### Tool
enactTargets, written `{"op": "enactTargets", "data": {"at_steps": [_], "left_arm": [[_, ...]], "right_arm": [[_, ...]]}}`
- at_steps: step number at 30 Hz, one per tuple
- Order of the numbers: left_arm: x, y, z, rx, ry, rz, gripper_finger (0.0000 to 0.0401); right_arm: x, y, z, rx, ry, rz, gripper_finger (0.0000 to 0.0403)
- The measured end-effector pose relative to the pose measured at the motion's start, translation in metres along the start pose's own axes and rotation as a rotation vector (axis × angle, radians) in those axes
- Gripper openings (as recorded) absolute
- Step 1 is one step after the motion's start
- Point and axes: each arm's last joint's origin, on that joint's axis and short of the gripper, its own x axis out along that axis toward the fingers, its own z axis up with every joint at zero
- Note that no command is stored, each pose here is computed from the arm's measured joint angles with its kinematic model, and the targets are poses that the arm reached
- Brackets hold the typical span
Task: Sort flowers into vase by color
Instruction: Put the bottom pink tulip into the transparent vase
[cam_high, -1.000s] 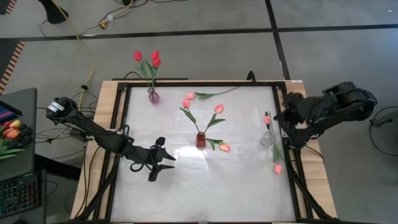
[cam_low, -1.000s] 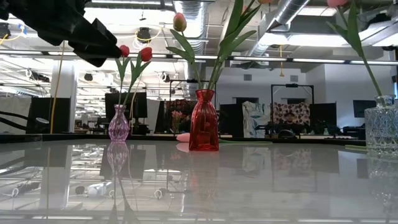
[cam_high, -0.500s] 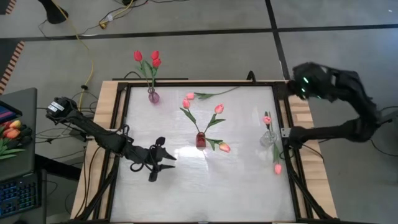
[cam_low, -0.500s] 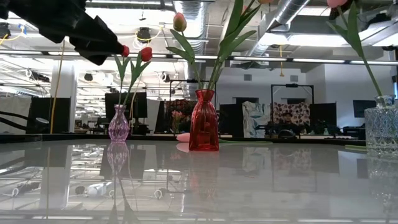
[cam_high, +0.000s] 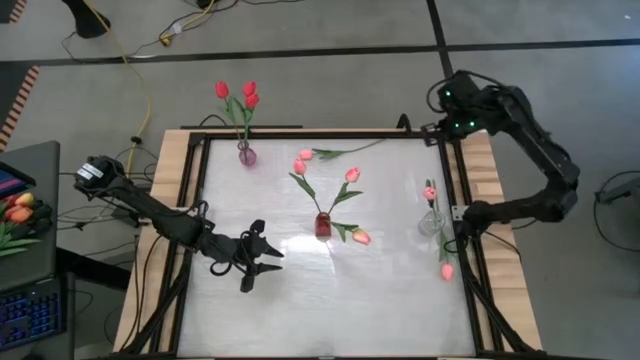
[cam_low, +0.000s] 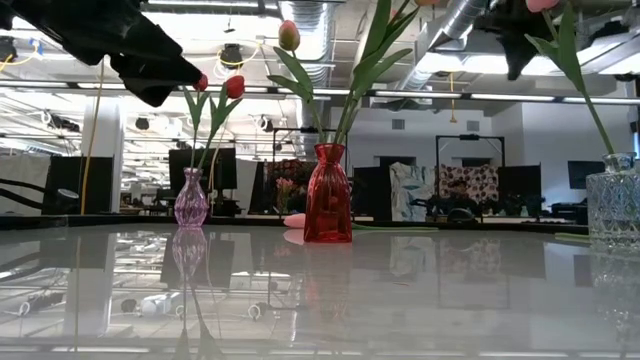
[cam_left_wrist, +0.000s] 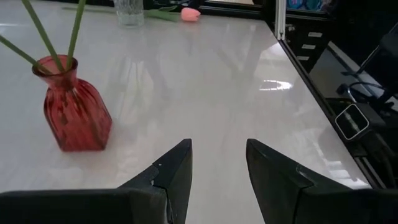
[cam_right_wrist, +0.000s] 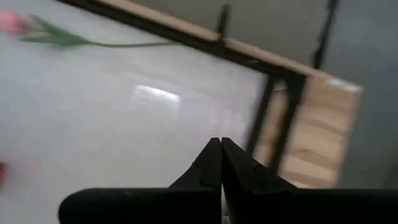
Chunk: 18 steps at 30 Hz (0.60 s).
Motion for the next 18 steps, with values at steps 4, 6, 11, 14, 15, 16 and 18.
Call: {"op": "enactTargets", "data": {"at_steps": [4, 6, 11, 14, 15, 16, 18], "left_arm": [[0.000, 0.000, 0.000, 0.008, -0.003, 0.002, 0.0139], [0.000, 0.000, 0.000, 0.003, -0.002, 0.000, 0.0139], [0.000, -0.001, 0.000, -0.020, 0.005, -0.019, 0.0139], [0.000, -0.001, 0.000, -0.026, 0.012, -0.039, 0.0139], [0.000, -0.001, 0.000, -0.026, 0.013, -0.044, 0.0139], [0.000, -0.002, 0.000, -0.027, 0.014, -0.046, 0.0139], [0.000, -0.002, 0.000, -0.026, 0.016, -0.052, 0.0139]], "right_arm": [[0.014, 0.004, -0.008, 0.013, 0.023, 0.021, 0.0028], [0.030, 0.007, -0.012, 0.006, 0.063, 0.012, 0.0028], [0.088, 0.018, -0.030, 0.024, 0.165, 0.002, 0.0028], [0.122, 0.021, -0.048, 0.023, 0.236, 0.016, 0.0027], [0.131, 0.022, -0.054, 0.032, 0.249, 0.024, 0.0027], [0.140, 0.023, -0.060, 0.038, 0.262, 0.024, 0.0028], [0.153, 0.022, -0.073, 0.041, 0.298, 0.017, 0.0029]]}}
